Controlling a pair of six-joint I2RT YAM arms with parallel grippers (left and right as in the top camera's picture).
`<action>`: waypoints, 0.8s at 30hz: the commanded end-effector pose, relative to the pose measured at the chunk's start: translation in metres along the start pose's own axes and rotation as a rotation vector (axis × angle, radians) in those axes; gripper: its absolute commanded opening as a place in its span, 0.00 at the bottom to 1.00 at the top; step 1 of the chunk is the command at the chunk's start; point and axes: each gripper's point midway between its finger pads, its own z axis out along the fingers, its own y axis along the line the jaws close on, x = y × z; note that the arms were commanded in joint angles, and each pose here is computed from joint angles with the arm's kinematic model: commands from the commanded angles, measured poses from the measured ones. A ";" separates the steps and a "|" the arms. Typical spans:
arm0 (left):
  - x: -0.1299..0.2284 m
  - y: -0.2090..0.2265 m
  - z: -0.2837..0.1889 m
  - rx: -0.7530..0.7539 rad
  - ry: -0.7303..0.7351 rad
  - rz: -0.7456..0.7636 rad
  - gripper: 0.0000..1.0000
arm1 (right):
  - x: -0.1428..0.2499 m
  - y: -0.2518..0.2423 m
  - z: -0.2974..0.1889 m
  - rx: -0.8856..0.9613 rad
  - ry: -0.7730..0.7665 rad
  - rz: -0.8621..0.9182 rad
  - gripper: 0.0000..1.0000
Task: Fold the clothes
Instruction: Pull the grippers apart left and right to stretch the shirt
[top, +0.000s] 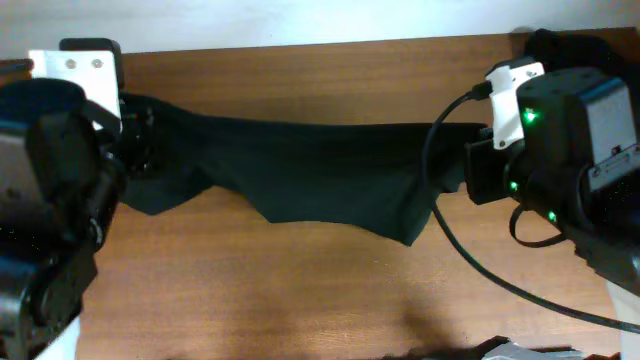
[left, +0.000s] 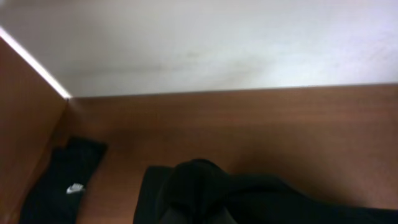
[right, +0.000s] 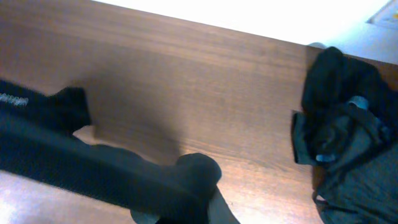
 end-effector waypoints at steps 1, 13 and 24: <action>-0.006 0.005 0.005 -0.035 0.007 -0.010 0.01 | -0.005 -0.026 -0.012 0.087 -0.043 0.050 0.04; 0.020 -0.014 0.038 0.015 0.215 0.045 0.01 | 0.002 -0.078 -0.005 0.180 -0.006 0.220 0.04; -0.015 0.002 -0.026 0.033 -0.018 -0.020 0.01 | 0.003 -0.079 -0.001 0.158 0.006 0.216 0.04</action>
